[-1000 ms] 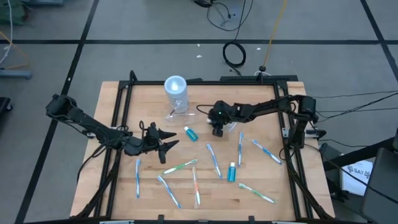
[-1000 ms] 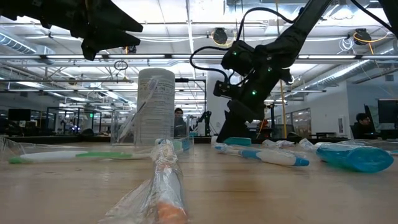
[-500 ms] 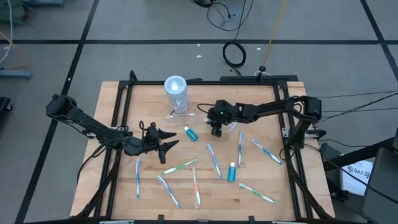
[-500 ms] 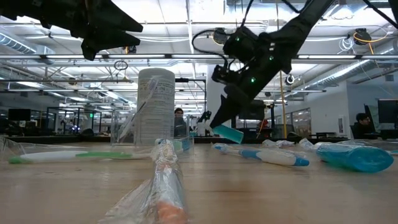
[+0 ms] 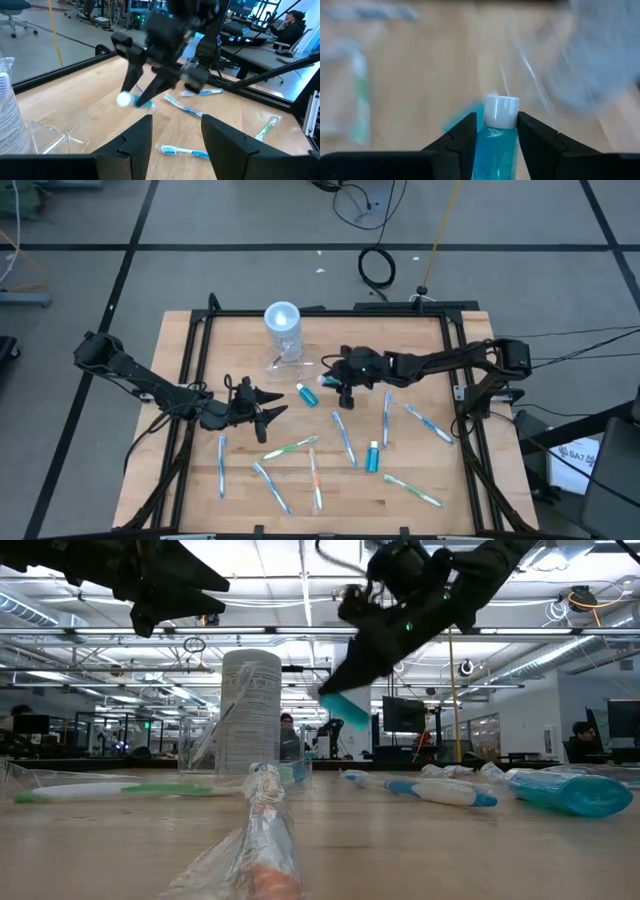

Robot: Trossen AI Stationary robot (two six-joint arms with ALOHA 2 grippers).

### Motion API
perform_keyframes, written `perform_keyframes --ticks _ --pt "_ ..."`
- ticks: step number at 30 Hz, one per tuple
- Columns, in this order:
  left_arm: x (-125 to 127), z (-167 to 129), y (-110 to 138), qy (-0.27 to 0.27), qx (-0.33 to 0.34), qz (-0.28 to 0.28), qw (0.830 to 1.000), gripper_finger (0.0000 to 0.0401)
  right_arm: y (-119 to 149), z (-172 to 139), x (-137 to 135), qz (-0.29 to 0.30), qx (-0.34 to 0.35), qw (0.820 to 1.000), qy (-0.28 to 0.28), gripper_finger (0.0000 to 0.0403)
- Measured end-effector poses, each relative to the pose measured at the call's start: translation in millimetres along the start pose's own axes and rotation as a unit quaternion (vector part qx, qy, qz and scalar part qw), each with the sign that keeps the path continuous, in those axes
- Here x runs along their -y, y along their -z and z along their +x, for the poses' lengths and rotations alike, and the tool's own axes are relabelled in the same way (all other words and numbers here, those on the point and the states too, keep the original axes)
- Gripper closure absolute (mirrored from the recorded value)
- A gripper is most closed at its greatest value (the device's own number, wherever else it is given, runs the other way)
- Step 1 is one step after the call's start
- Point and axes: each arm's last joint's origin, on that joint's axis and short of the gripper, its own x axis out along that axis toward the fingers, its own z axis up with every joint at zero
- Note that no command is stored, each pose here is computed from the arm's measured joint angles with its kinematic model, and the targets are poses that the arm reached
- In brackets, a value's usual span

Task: Pick & Place toothbrushing station
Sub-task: Put the top right blue mouthwash into the transparent organizer

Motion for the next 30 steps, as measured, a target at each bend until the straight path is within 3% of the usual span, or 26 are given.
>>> perform_keyframes --ticks 4,9,13,18,24,30 --pt "0 1 2 0.004 -0.009 0.031 0.999 0.0224 -11 -3 -10 -0.011 0.053 0.995 -0.087 0.0278" --pt "2 8 7 0.031 -0.014 0.162 0.986 0.0224 -18 -5 -19 -0.005 0.09 0.98 -0.178 0.0278" --pt "5 16 5 0.046 0.025 0.296 0.954 0.0224 -17 -5 -20 0.031 0.081 0.98 -0.181 0.0278" --pt "12 28 -13 0.043 0.072 0.345 0.935 0.0224 -17 -5 -20 0.027 0.081 0.98 -0.182 0.0278" --pt "20 61 -34 0.078 -0.04 0.389 0.917 0.022 -17 -4 -19 0.029 0.081 0.98 -0.181 0.0278" --pt "27 80 -52 0.066 -0.111 0.403 0.906 0.0179 -14 -4 -19 0.032 0.065 0.981 -0.182 0.0278"
